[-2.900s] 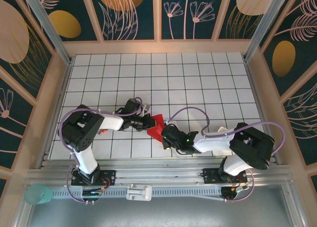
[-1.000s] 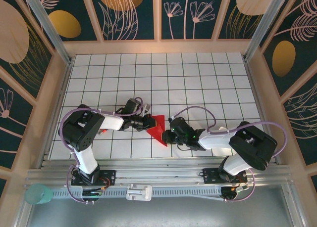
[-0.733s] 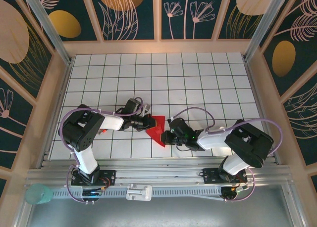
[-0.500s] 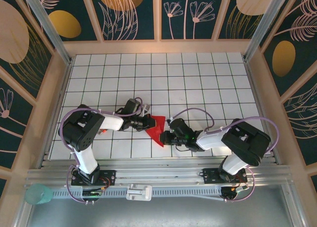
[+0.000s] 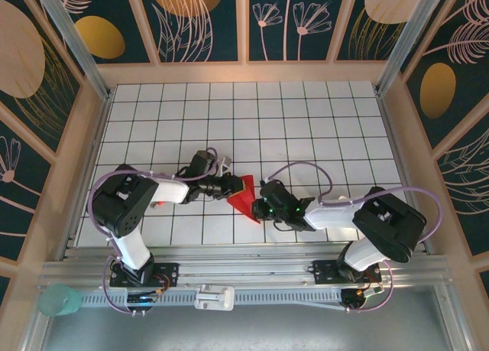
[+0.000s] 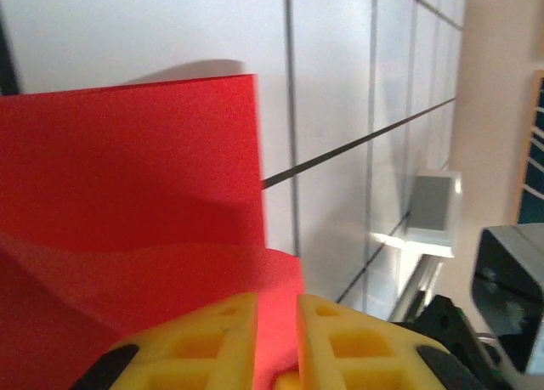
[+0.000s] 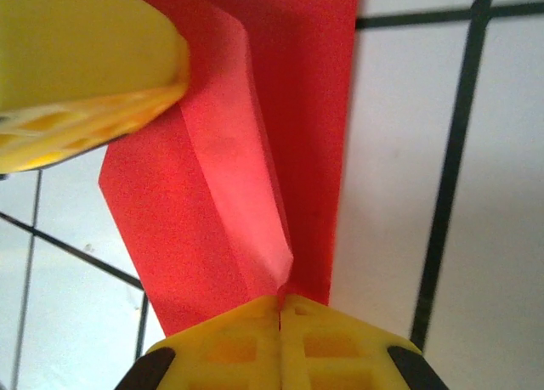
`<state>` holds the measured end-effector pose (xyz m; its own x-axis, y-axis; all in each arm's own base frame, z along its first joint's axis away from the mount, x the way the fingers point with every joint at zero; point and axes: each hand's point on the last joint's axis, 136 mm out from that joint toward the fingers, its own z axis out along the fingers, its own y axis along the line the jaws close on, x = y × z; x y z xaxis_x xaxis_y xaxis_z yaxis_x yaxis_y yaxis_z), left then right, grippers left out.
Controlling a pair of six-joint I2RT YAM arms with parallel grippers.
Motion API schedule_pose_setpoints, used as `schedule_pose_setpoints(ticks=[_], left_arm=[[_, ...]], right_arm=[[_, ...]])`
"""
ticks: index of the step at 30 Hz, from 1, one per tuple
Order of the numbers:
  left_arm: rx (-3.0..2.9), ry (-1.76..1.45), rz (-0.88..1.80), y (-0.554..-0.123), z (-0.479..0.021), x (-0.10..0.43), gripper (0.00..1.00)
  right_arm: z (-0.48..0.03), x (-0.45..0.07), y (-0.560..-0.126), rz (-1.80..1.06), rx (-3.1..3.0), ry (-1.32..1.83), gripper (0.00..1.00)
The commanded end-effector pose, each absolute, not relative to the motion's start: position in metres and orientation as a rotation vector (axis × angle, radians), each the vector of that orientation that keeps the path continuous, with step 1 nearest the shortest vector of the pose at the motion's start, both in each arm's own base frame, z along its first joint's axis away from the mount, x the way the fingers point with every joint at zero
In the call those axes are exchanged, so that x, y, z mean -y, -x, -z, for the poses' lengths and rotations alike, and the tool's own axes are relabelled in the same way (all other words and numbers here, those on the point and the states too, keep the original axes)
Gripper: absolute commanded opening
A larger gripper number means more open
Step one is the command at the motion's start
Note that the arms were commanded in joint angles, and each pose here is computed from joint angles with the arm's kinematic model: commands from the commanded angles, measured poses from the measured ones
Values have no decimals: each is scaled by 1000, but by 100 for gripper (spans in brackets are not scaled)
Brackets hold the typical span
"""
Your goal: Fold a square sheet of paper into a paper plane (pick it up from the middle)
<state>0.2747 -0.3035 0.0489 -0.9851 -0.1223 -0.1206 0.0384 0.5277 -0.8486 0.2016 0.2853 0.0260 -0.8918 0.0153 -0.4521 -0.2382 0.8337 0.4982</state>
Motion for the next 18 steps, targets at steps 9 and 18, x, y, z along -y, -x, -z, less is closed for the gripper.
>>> schedule_pose_setpoints(ticks=[9, 18], left_arm=[[-2523, 47, 1502, -278, -82, 310, 21], [-2568, 53, 1423, -296, -56, 313, 14]], right_arm=[[-35, -259, -214, -485, -2499, 360, 6], [-27, -260, -208, -475, -2505, 387, 6]])
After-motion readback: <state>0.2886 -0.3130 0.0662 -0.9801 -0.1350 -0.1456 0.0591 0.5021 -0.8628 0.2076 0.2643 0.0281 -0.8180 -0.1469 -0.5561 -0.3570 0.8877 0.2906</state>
